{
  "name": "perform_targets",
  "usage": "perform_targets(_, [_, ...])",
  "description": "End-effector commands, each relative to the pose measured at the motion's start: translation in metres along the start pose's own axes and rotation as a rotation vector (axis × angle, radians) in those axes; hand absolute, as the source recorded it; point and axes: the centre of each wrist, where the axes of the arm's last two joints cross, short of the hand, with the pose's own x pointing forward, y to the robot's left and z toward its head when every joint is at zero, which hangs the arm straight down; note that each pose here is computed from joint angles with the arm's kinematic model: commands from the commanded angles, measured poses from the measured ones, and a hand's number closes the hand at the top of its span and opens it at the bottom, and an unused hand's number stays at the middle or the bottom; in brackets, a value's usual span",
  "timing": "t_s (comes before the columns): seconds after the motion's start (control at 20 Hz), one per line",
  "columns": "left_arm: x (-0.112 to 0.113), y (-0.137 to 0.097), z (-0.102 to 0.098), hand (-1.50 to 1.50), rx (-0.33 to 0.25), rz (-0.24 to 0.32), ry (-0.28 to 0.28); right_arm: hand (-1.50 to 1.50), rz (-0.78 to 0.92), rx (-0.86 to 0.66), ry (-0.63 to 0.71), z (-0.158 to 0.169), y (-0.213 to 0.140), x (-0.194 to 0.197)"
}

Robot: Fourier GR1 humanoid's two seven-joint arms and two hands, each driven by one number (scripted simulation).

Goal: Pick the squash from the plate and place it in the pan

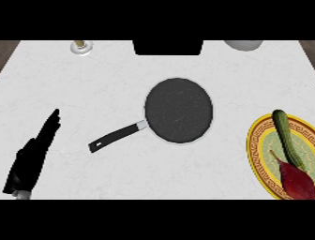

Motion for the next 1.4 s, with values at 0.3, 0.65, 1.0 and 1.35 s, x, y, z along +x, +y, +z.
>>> perform_targets(0.3, [0.000, -0.004, -0.003, 0.00, 0.023, 0.009, 0.008, -1.50, 0.108, 0.108, 0.095, -0.016, 0.037, 0.027])
perform_targets(0.65, [-0.015, 0.009, 0.000, 0.00, -0.005, 0.014, 0.010, -1.50, 0.170, 0.134, 0.175, -0.030, 0.040, 0.028])
perform_targets(1.0, [0.003, -0.017, 0.002, 0.00, -0.002, -0.002, -0.003, -1.50, 0.196, 0.156, 0.242, -0.047, 0.052, 0.012])
perform_targets(1.35, [0.006, -0.008, 0.011, 0.00, 0.014, -0.011, -0.004, -1.50, 0.217, 0.176, 0.245, -0.043, 0.064, 0.002])
